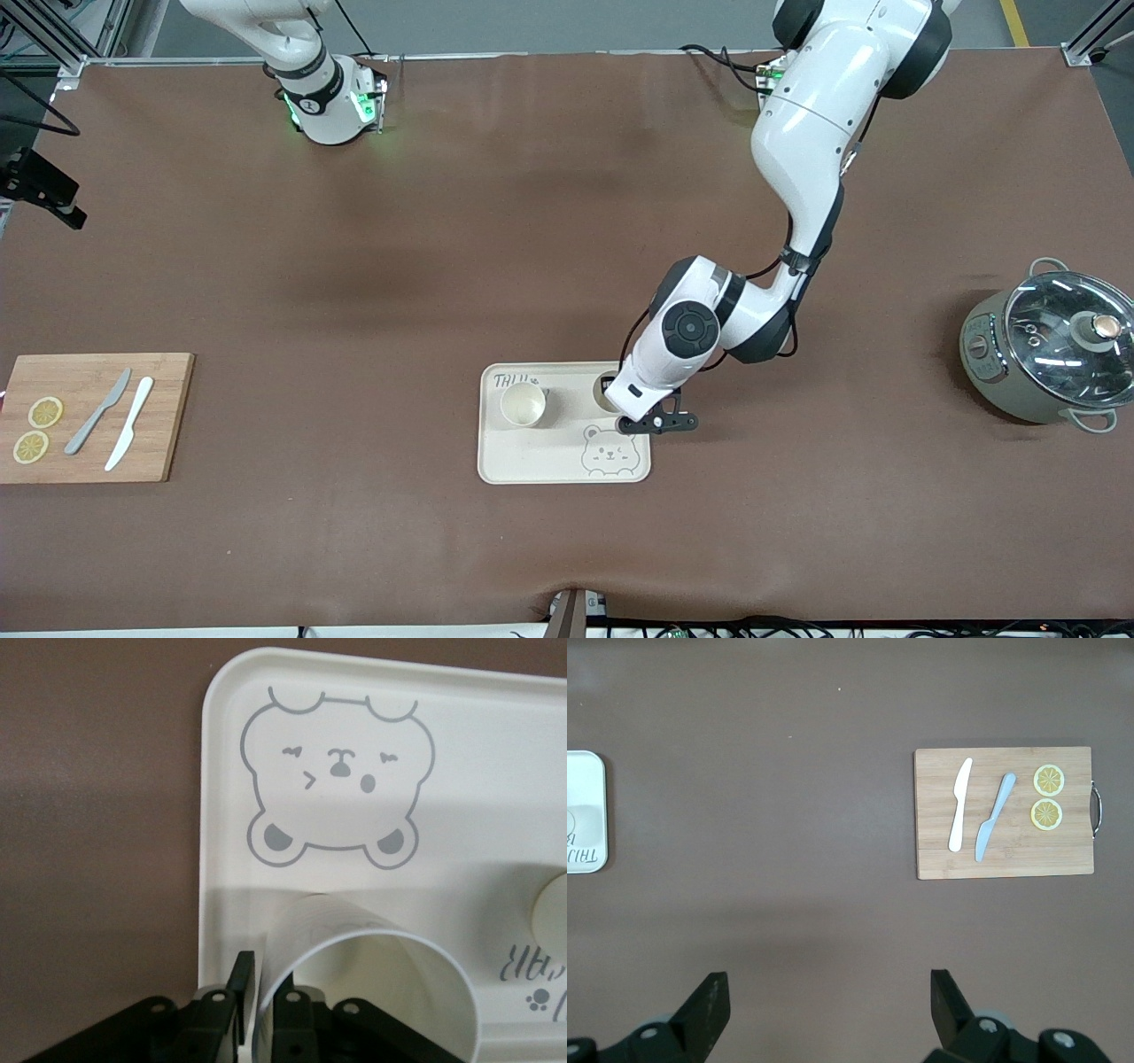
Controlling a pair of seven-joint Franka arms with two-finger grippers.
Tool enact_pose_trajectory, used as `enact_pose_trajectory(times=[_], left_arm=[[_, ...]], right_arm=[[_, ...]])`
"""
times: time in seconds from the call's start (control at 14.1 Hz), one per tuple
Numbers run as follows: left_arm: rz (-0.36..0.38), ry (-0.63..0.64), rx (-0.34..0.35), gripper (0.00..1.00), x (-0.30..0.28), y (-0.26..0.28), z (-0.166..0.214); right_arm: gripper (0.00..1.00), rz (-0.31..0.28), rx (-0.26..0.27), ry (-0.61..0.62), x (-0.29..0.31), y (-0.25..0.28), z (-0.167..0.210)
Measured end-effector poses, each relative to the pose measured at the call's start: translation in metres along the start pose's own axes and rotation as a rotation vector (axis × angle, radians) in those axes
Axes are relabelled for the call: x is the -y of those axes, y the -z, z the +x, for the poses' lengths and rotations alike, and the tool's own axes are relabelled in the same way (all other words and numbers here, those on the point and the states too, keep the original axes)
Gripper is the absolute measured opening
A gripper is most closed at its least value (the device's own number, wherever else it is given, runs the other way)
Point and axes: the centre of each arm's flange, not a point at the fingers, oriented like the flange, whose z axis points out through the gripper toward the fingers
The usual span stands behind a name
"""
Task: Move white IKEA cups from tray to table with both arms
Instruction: 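Close the left gripper around the white cup, then lift the cup with the left gripper while the right gripper reaches the tray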
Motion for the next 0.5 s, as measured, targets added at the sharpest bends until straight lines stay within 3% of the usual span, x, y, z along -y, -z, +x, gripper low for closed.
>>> enact_pose_trajectory(times=[0.07,0.35,0.5], left_arm=[[0.002,-0.002,-0.001,0.03,0.0,0.0,0.0],[0.009,-0.011,-0.014,0.04,0.0,0.007,0.004],[0.08,-0.03,0.001,0.04,0.009,0.03,0.01]], right_arm=[[1.0,0.0,0.003,0.001,0.0,-0.002,0.001],[1.0,0.0,0.019,0.005,0.003,-0.01,0.005],[1.0,0.0,0.021,0.007,0.004,-0.012,0.006]])
